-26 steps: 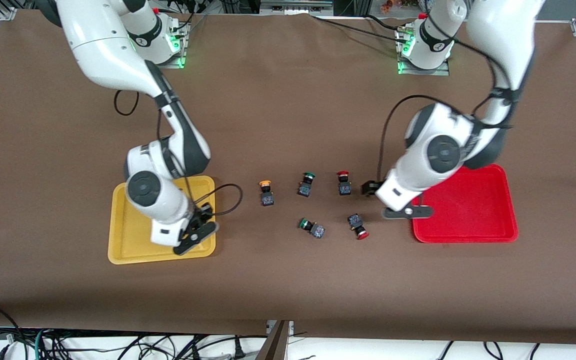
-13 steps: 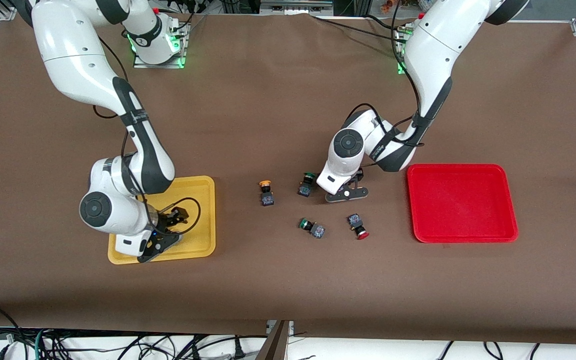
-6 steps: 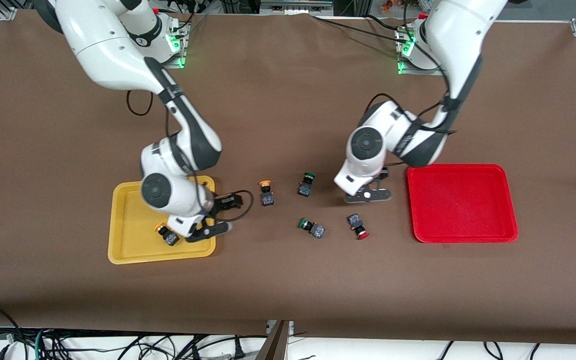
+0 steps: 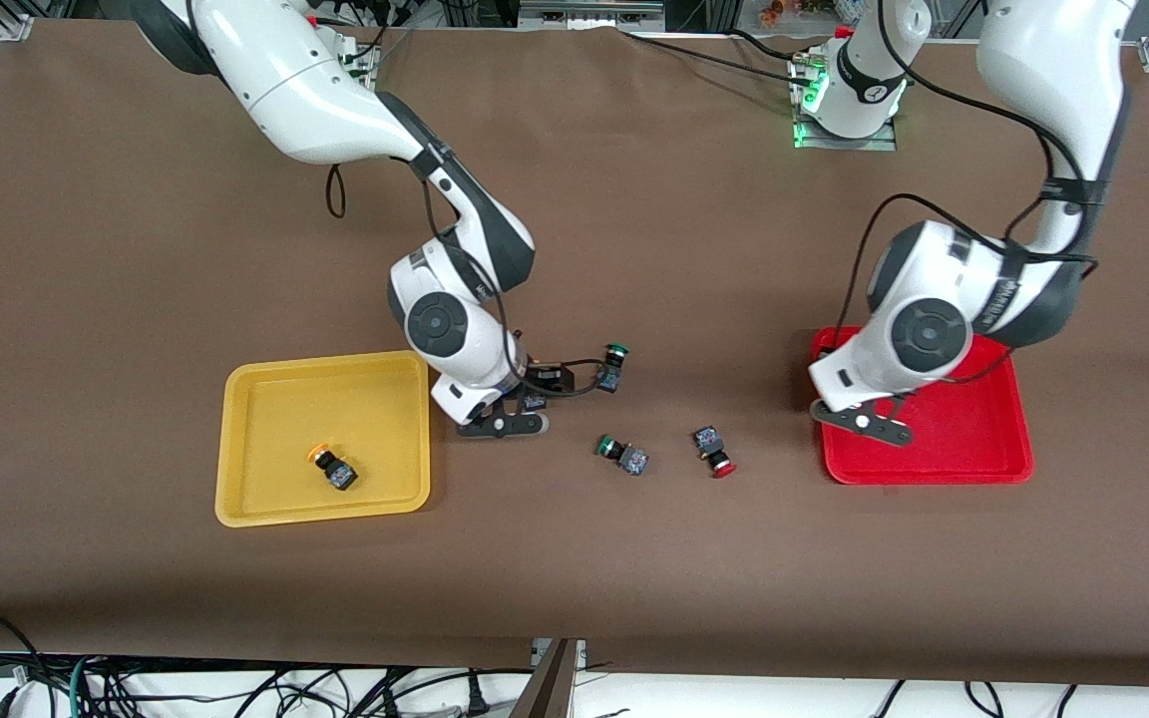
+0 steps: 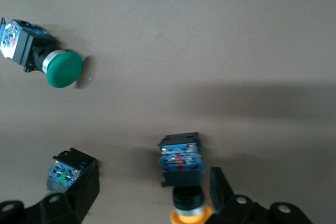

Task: Place red and yellow buttons in trays
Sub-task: 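Move the red button over the red tray while the right gripper grasps, then release the red button in the red tray while the right gripper lifts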

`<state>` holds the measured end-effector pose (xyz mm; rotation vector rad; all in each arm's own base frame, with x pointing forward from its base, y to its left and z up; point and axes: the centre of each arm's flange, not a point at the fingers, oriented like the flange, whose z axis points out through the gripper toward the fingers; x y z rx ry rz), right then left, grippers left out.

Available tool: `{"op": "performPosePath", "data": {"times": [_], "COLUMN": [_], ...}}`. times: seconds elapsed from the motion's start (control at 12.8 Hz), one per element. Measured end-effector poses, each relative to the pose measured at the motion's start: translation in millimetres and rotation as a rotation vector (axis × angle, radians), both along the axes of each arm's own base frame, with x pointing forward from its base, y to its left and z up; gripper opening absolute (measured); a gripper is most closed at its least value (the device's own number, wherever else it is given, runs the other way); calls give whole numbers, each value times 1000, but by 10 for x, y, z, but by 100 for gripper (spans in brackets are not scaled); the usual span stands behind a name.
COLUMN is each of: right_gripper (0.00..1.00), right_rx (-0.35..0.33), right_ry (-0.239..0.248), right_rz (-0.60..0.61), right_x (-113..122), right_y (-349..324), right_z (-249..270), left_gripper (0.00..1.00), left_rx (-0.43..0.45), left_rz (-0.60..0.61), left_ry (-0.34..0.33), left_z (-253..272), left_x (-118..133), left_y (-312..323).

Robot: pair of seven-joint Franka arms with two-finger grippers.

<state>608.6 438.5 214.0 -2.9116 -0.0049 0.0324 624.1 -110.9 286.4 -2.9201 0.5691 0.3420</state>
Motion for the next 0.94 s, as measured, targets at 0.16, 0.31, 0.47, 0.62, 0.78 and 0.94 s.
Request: {"op": "performPosePath", "data": {"times": [0.16, 0.31, 0.47, 0.62, 0.78, 0.94], "right_gripper": [93, 93, 91, 86, 67, 50], "right_rx": [-15, -49, -69, -86, -96, -100], "right_ry": [-5, -20, -29, -32, -29, -34], "right_rz": [-9, 8, 19, 26, 29, 29], "right_x": [-53, -75, -98, -104, -130, -123], "right_y": [50, 41, 31, -6, -33, -47], "right_z": [-138, -214, -262, -308, -374, -376], "left_gripper": [41, 41, 58, 79, 100, 100], "left_rx": [-10, -25, -34, -46, -151, -328], "left_rz": [-20, -16, -11, -12, 48, 162], "left_ry": [33, 32, 27, 0, -62, -124], "left_z": [-133, -329, -437, -321, 124, 497], "left_x": [-24, -62, -84, -36, 91, 279], "left_y": [222, 323, 384, 340, 72, -113]}}
